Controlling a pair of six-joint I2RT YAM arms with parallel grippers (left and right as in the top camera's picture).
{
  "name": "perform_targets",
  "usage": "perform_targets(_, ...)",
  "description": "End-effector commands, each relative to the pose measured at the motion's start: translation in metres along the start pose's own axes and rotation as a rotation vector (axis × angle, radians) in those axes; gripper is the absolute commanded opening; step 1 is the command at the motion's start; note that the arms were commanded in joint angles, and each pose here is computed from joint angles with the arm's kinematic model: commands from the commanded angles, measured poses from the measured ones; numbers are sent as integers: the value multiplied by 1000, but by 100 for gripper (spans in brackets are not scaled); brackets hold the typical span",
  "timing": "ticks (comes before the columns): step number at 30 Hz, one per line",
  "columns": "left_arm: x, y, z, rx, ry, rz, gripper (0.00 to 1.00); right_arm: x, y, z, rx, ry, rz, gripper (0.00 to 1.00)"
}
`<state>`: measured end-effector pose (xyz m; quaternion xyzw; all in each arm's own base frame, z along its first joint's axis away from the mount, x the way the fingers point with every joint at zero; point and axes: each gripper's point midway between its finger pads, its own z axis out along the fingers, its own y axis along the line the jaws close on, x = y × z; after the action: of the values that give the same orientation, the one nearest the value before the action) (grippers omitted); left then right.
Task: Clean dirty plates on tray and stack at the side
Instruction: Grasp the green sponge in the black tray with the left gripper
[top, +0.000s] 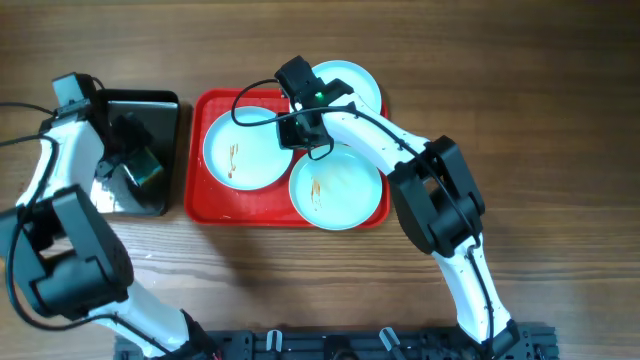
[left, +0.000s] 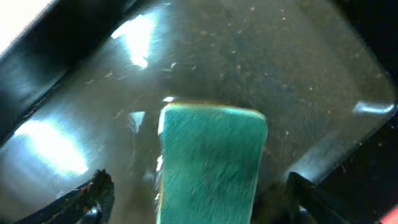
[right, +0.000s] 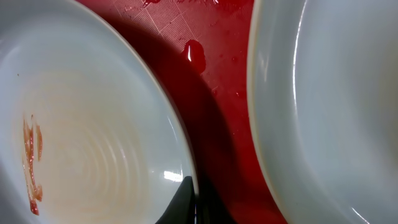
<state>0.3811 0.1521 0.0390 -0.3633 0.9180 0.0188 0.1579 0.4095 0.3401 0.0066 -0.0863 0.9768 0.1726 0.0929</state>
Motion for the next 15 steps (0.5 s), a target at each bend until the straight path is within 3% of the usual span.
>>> perform_targets(1,5,-17,19,77,44,79,82,2,-3,12,17,8,-19,4)
perform_targets(5,12,-15,35,65,77,79,77,2,-3,12,17,8,-20,4)
perform_targets(8,13,-15,37,64,81,78,56,2,-3,12,17,8,-19,4)
perform_targets(15,12,-15,34,65,77,79,57,3,-3,11,17,9,-20,4)
